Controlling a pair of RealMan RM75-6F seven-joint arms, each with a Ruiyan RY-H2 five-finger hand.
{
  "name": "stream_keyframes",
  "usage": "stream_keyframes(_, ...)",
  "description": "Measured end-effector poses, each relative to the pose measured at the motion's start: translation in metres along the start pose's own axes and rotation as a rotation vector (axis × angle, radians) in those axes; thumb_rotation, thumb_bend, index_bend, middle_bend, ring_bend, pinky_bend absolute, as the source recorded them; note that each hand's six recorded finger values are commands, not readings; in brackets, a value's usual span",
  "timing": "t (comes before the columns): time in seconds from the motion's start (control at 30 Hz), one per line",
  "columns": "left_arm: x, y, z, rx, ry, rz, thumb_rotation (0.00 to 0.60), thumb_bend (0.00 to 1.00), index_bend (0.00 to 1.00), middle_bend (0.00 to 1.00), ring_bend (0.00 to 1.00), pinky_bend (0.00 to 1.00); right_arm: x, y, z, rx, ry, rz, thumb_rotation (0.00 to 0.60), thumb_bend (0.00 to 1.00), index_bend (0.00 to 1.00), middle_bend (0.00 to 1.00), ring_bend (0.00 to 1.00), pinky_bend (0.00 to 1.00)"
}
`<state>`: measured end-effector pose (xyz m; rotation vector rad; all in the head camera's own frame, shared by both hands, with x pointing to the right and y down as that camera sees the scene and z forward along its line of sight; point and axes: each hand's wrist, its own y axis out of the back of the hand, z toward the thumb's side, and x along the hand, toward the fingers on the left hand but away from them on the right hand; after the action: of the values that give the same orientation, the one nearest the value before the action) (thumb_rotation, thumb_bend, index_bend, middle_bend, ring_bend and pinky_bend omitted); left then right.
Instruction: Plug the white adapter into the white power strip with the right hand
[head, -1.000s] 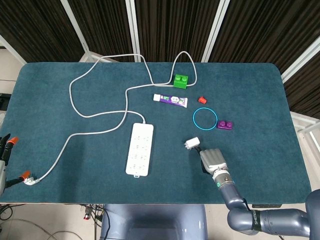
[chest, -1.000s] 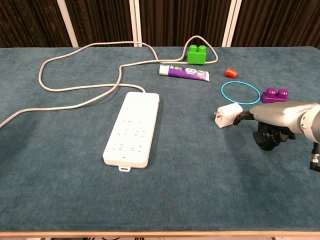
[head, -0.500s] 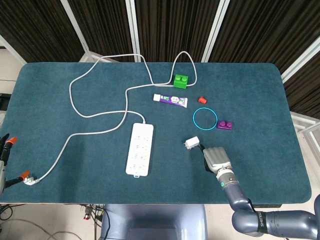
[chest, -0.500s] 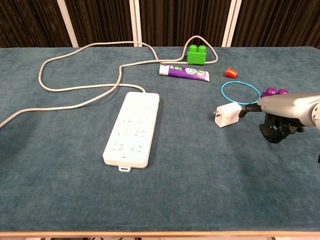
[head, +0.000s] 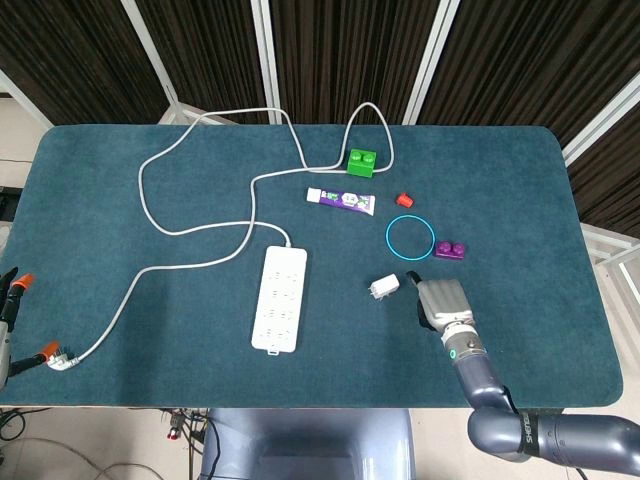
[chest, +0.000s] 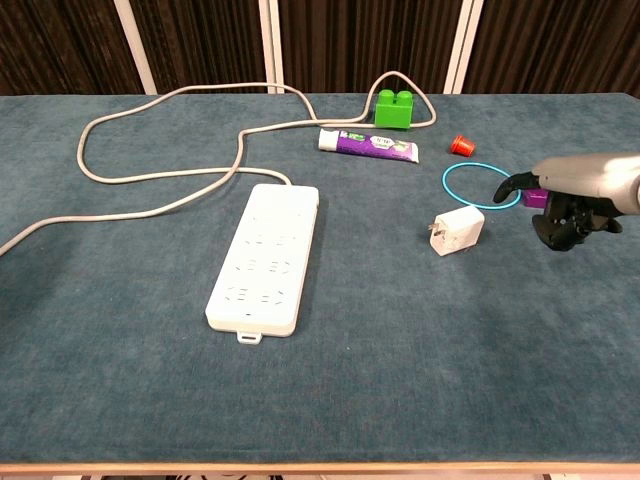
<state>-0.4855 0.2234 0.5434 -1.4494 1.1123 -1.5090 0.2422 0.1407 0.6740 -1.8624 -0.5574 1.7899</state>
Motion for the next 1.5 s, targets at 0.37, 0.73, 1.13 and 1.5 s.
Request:
stream_keyframes(0.37,0.000,0.000,0.000,0.001,0.002,0.002,0.600,0.10,0.12,0.00,0.00,0.00,-0.015,0.000,0.000,0.002,-0.019,0.021,0.600,0.82,0.15,0.83,0.87,0.80)
stream_keyframes(0.73,0.001,0.000,-0.001,0.000,0.004,0.001,0.600,0.10,0.12,0.00,0.00,0.00,-0.011,-0.008,0.011,0.020,0.009,0.039,0.600,0.82,0.15,0.83,0.87,0.80)
stream_keyframes(1.13,0.001,0.000,-0.001,-0.002,0.003,0.001,0.600,0.10,0.12,0.00,0.00,0.00,-0.005,-0.006,0.024,0.011,0.047,0.037,0.600,0.82,0.15,0.83,0.87,0.80)
stream_keyframes(1.5,0.001,0.000,-0.001,-0.001,0.003,-0.001,0.600,0.10,0.12,0.00,0.00,0.00,0.003,-0.002,0.035,0.015,0.087,0.030,0.600,0.82,0.15,0.83,0.87,0.80)
